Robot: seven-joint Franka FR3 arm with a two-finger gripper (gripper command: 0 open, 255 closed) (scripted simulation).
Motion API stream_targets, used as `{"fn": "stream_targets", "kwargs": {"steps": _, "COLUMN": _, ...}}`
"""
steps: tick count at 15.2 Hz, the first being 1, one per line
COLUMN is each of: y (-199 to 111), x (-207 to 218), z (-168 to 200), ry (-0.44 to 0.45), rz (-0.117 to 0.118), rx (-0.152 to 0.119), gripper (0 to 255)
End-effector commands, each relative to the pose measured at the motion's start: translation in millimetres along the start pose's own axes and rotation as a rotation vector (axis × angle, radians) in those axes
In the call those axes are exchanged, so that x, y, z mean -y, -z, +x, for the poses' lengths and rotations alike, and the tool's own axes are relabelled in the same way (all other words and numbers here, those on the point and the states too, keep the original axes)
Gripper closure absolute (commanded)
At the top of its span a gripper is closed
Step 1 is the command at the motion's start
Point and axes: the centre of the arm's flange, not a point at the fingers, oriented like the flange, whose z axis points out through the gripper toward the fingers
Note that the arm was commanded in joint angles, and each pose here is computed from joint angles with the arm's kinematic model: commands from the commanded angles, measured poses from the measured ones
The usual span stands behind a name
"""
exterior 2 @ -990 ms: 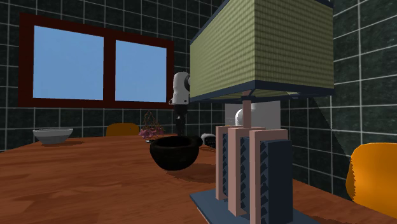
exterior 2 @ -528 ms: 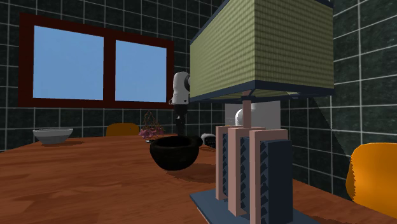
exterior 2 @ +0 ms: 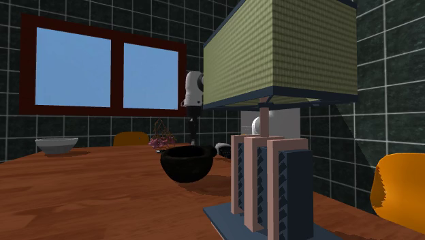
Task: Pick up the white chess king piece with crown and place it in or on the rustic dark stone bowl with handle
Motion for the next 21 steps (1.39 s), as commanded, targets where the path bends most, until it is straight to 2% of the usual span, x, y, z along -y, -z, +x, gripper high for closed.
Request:
{"fn": "stream_targets", "kwargs": {"steps": 1, "y": 11, "x": 0, "z": 1, "ry": 0.0, "rz": 0.0, "rx": 0.0, "gripper": 255}}
{"fn": "stream_targets", "kwargs": {"steps": 21, "y": 117, "x": 2, "z": 1, "ry": 0.0, "rz": 0.0, "rx": 0.0, "gripper": 255}}
